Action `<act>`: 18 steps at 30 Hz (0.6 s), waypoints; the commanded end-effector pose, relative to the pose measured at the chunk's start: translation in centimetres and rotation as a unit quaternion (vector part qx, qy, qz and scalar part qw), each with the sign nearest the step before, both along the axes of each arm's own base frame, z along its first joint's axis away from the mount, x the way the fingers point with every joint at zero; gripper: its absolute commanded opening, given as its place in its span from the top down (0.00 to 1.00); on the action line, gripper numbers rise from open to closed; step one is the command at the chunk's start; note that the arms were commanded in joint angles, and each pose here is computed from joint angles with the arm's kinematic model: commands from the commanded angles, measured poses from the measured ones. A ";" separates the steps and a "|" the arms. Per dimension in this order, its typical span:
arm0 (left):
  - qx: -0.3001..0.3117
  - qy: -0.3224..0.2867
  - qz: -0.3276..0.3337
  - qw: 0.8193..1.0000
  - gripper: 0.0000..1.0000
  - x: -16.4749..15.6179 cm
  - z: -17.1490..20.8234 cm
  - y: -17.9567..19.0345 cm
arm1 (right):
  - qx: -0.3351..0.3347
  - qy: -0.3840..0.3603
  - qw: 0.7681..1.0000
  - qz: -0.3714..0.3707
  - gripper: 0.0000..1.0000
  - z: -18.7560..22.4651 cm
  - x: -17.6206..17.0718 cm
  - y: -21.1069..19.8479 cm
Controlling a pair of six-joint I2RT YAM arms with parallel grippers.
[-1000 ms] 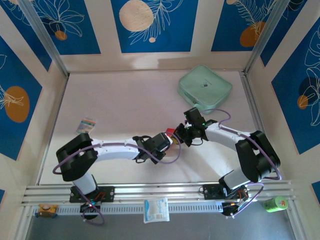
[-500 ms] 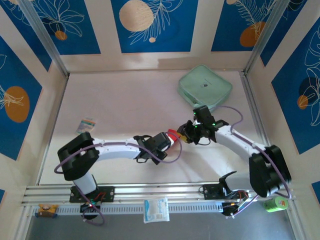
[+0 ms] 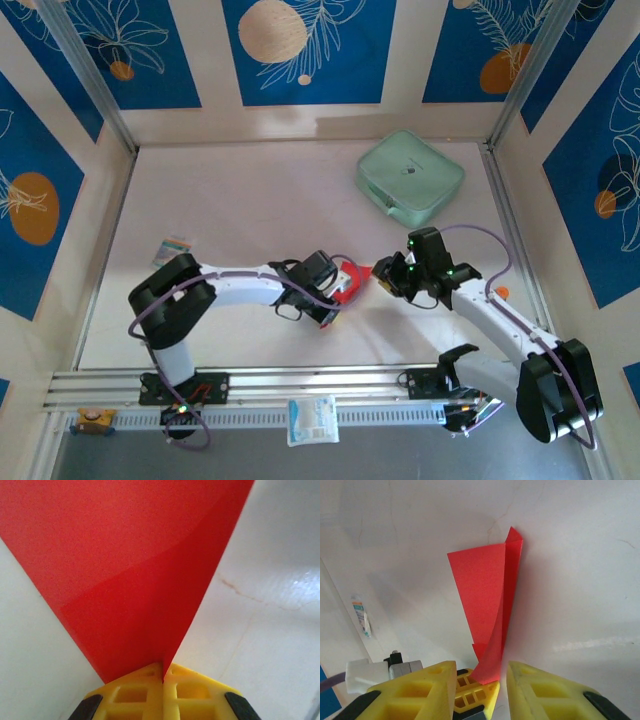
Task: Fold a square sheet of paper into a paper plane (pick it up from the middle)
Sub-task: Perform the fifth fold on the wing at the bottom-center of the table.
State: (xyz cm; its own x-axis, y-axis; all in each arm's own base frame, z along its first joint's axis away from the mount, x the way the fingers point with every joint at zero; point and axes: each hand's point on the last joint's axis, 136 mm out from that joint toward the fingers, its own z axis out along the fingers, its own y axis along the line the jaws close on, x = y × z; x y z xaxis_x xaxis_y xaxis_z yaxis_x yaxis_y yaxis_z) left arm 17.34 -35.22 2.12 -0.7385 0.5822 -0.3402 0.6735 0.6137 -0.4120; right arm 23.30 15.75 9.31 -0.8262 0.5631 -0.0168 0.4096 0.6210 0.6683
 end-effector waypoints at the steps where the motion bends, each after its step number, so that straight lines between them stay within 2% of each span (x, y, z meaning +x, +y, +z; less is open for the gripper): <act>1: -0.038 0.060 0.000 0.997 1.00 -0.8 0.0 -1.2 | 0.016 -0.027 0.999 0.037 0.68 0.1 -0.3 1.1; 7: -0.086 0.101 0.017 0.991 1.00 -0.6 0.6 -2.1 | -0.003 -0.059 0.996 0.070 0.70 -0.4 -0.6 1.9; 12: -0.113 0.111 0.026 0.987 1.00 -0.3 1.4 -2.5 | -0.031 -0.107 0.990 0.085 0.71 -0.8 -0.8 2.1; 18: -0.142 0.127 0.044 0.981 1.00 0.0 1.7 -2.4 | -0.015 -0.109 0.989 0.100 0.74 -0.7 -1.1 2.6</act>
State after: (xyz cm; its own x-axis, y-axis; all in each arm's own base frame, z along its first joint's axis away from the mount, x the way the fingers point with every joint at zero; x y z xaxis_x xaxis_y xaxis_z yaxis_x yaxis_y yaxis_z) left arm 17.21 -37.33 3.12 -0.8490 0.4480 -0.2803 0.5061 0.5367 -0.6751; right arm 21.90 18.06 8.12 -0.8953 0.4046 -0.1866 0.1718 0.6999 0.6933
